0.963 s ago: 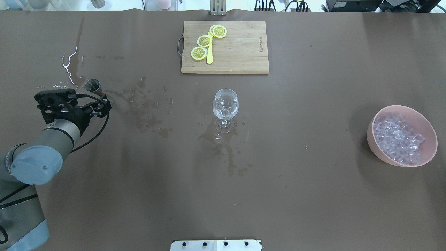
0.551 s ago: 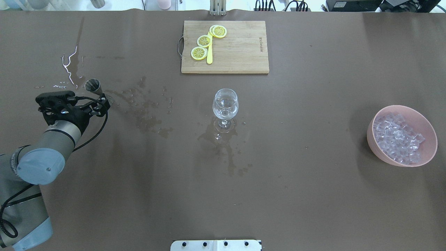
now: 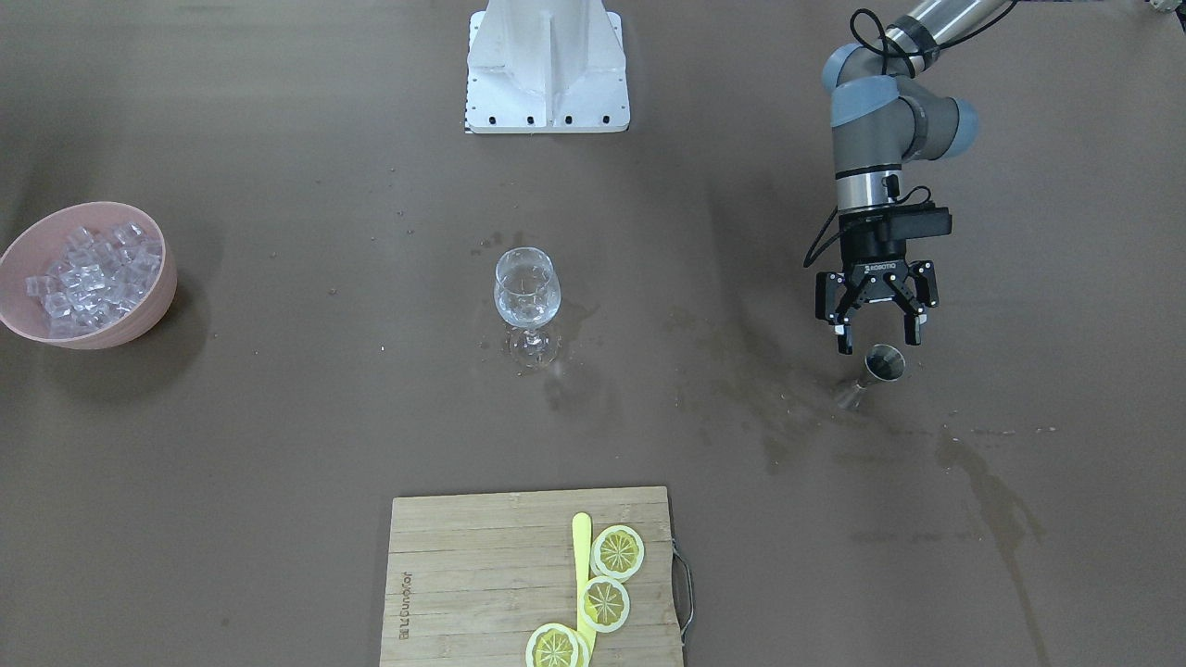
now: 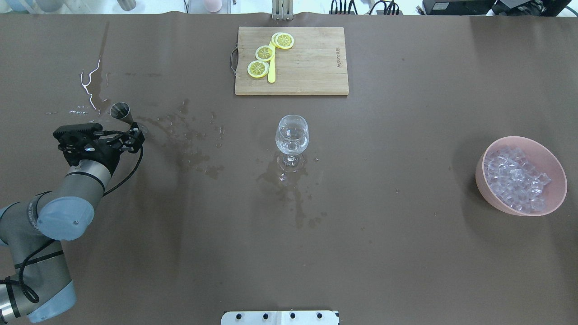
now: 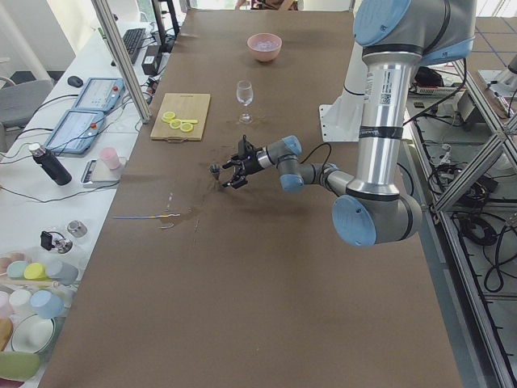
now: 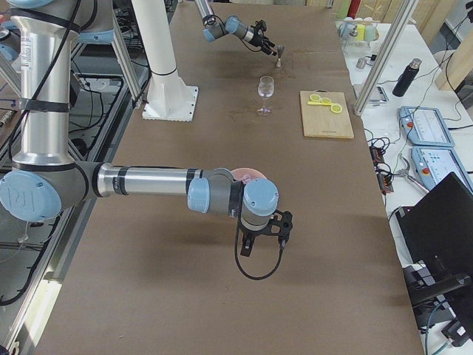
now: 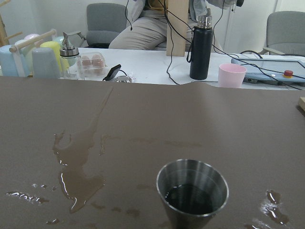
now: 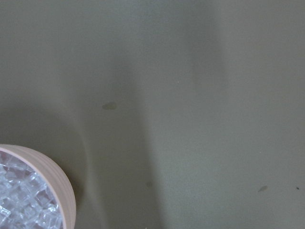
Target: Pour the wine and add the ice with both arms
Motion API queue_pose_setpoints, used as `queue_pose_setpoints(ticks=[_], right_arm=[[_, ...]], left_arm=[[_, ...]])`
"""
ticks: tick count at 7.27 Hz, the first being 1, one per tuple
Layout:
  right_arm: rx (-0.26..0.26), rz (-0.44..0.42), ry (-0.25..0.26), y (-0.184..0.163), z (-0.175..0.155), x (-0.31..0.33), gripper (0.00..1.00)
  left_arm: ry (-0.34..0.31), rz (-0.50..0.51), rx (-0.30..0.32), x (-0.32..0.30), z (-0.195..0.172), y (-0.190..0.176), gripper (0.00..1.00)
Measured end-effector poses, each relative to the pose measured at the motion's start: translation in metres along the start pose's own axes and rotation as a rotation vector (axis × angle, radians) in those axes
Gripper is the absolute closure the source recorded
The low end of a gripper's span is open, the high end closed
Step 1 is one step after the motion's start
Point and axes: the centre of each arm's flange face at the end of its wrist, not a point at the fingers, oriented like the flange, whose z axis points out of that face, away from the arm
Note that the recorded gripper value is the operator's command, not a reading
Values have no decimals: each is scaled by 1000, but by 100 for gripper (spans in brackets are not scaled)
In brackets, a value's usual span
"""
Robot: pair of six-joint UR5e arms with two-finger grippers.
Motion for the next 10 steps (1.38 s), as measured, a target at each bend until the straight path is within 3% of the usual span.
queue_pose_setpoints(ticks=[3,10], right_arm=[[-1,1,0,0,1,1,0],[-3,4,0,-1,2,2,0]], left_arm=[[-14,7,41,17,15,10,3],[-29,19,63,20,36,29,4]])
